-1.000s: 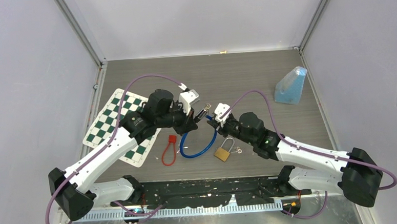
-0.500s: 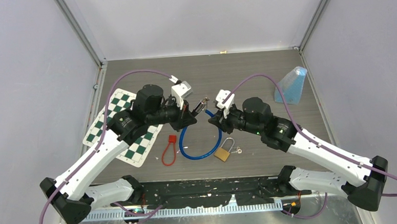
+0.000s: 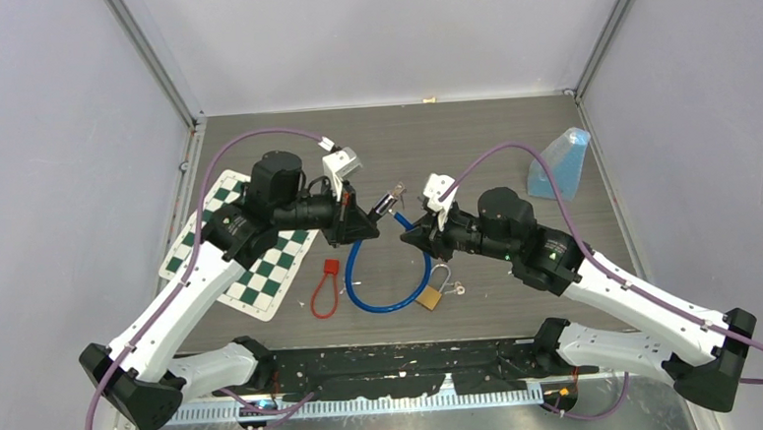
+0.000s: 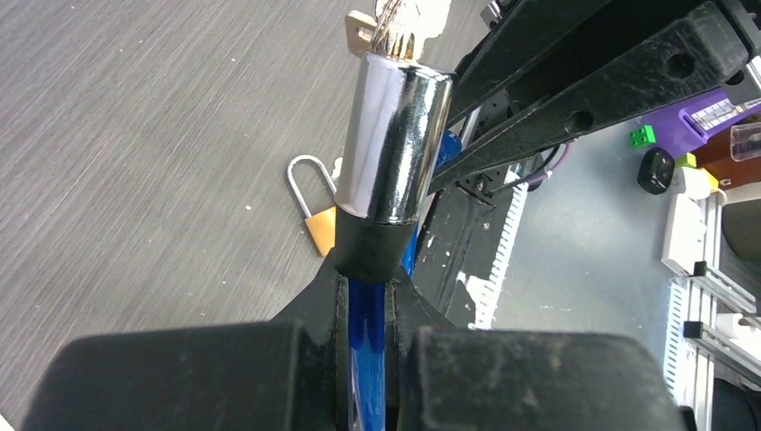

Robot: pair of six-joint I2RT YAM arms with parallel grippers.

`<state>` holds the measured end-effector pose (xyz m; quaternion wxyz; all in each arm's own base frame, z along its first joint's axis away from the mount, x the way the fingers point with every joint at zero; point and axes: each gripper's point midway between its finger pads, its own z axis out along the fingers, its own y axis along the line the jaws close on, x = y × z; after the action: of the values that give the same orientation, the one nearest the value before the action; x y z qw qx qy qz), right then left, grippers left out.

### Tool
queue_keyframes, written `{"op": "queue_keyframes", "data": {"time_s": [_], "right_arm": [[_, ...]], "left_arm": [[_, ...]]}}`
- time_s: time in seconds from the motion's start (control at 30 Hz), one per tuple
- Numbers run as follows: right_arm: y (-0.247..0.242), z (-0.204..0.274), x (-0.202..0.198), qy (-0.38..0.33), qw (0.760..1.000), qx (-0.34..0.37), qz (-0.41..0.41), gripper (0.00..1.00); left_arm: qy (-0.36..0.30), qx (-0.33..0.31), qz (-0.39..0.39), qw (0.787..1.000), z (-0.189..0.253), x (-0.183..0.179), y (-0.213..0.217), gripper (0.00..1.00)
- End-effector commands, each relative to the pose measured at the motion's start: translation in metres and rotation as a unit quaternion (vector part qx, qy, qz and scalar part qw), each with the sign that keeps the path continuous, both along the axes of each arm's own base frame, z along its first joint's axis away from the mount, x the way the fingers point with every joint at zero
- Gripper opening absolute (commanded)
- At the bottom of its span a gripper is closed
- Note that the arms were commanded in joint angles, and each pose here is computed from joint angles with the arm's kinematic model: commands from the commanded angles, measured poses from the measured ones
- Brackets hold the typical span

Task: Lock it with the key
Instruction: Lock the lock.

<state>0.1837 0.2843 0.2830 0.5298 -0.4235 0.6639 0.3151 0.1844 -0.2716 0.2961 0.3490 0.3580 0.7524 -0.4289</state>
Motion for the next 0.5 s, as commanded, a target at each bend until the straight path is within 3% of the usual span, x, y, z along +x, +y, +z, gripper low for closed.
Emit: {"op": "queue_keyframes", "data": {"time_s": [0.0, 0.23, 0.47], "right_arm": [[0.016, 0.096, -0.014, -0.093, 0.987, 0.125, 0.047, 0.05], [0.017, 0.095, 0.015, -0.134, 0.977, 0.163, -0.017, 0.05], [0.032, 0.034, 0.039, -0.175, 0.966, 0.183, -0.042, 0.05]], "left_arm": [[-0.015, -0.017, -0.041, 0.999, 0.006, -0.008, -0.005, 0.00], [-0.061, 0.015, -0.053, 0.997, -0.017, -0.009, 0.004, 0.00], [-0.128, 0.089, -0.013, 0.988, -0.057, 0.010, 0.015, 0.00]]}}
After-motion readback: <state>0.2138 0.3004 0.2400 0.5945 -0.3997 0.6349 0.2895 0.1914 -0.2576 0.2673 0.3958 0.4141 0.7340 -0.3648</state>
